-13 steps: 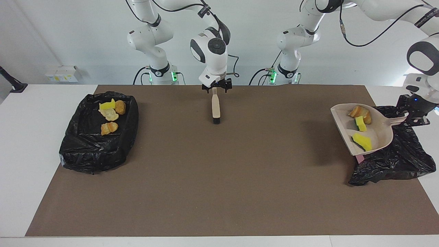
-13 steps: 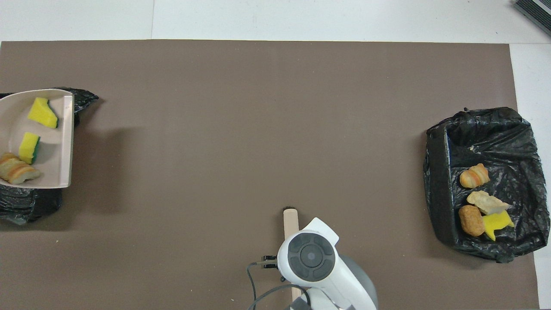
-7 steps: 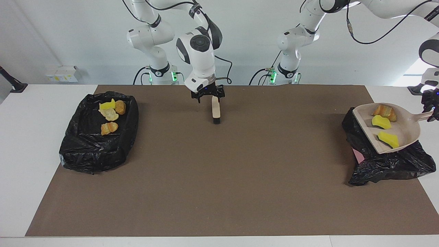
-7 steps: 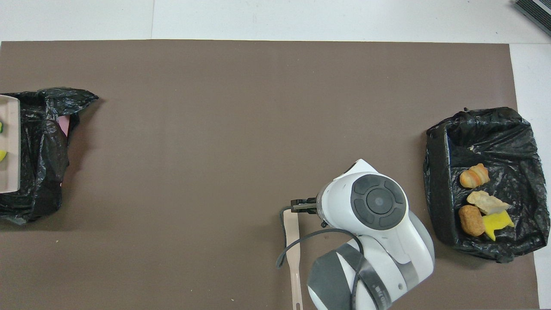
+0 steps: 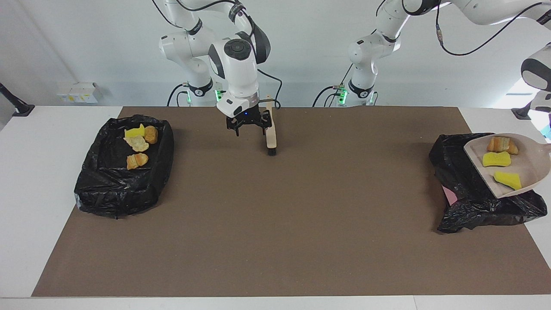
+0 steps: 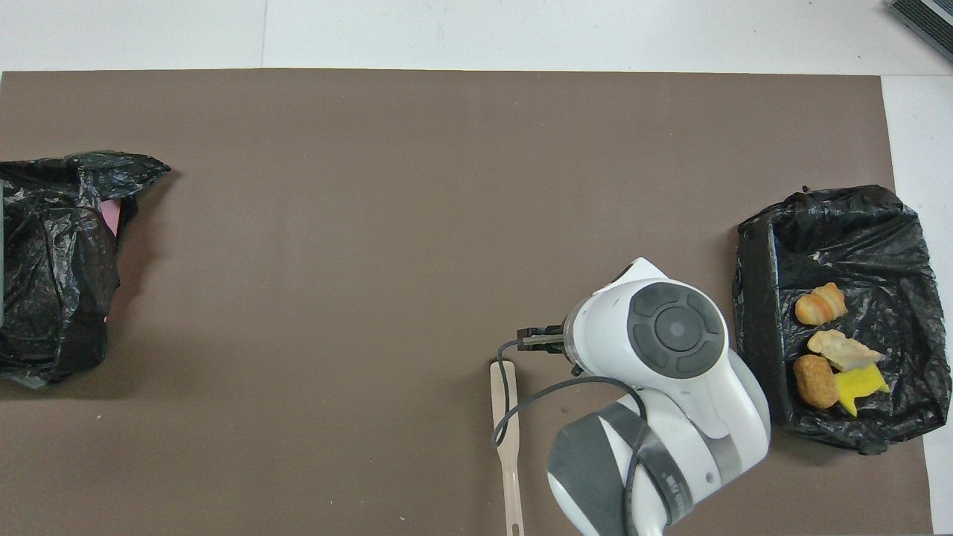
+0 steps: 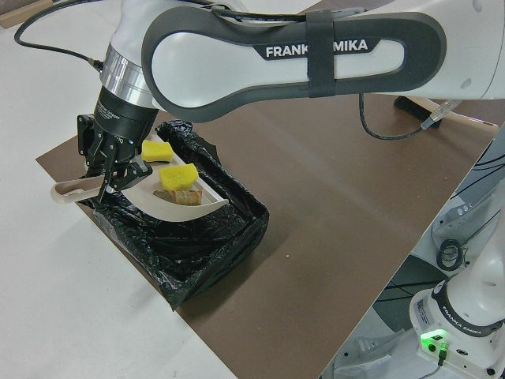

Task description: Sweep and dump trash in bin

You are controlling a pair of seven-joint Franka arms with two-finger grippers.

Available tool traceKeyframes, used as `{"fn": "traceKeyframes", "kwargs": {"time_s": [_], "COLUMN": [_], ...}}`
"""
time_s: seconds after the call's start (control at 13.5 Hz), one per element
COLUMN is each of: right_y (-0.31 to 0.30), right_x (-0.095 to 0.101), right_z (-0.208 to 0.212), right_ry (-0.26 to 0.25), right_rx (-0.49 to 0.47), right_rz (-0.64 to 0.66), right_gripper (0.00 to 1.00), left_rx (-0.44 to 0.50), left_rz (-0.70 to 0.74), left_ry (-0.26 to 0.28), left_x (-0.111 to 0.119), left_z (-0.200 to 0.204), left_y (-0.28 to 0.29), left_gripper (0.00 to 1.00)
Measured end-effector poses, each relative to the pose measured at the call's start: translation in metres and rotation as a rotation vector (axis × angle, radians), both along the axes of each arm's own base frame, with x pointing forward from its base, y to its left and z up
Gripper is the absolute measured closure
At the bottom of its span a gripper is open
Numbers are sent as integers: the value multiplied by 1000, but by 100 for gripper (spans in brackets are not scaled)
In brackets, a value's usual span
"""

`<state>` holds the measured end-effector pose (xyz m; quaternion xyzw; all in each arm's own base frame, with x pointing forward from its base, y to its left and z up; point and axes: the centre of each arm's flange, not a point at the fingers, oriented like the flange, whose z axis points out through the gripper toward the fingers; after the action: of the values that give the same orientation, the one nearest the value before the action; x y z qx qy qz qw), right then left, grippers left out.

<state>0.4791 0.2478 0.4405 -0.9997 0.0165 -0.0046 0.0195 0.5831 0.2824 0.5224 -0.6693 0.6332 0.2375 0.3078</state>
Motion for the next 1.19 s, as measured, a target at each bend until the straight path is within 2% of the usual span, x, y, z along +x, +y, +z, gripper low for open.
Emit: {"fn": "traceKeyframes", "kwargs": {"time_s": [0.3, 0.59, 0.89, 1.19], "right_y": [-57, -70, -79, -107], "right_x": [43, 52, 56, 64], "right_z": [38, 69, 80, 86], "right_ry": [-69, -71, -88, -97], "right_rx": [26, 19, 17, -2], "right_rz": [-89, -86, -74, -32], "right_gripper": [0, 0, 0, 0], "left_rx": [167, 330, 388, 398], "left_rz": [-20, 48, 66, 79], "left_ry": [8, 27, 26, 17], "left_x": [3, 2, 1, 0], "left_z": [8, 19, 27, 33], "left_y": [-37, -76, -100, -106], "left_gripper": [69, 69, 69, 69]}}
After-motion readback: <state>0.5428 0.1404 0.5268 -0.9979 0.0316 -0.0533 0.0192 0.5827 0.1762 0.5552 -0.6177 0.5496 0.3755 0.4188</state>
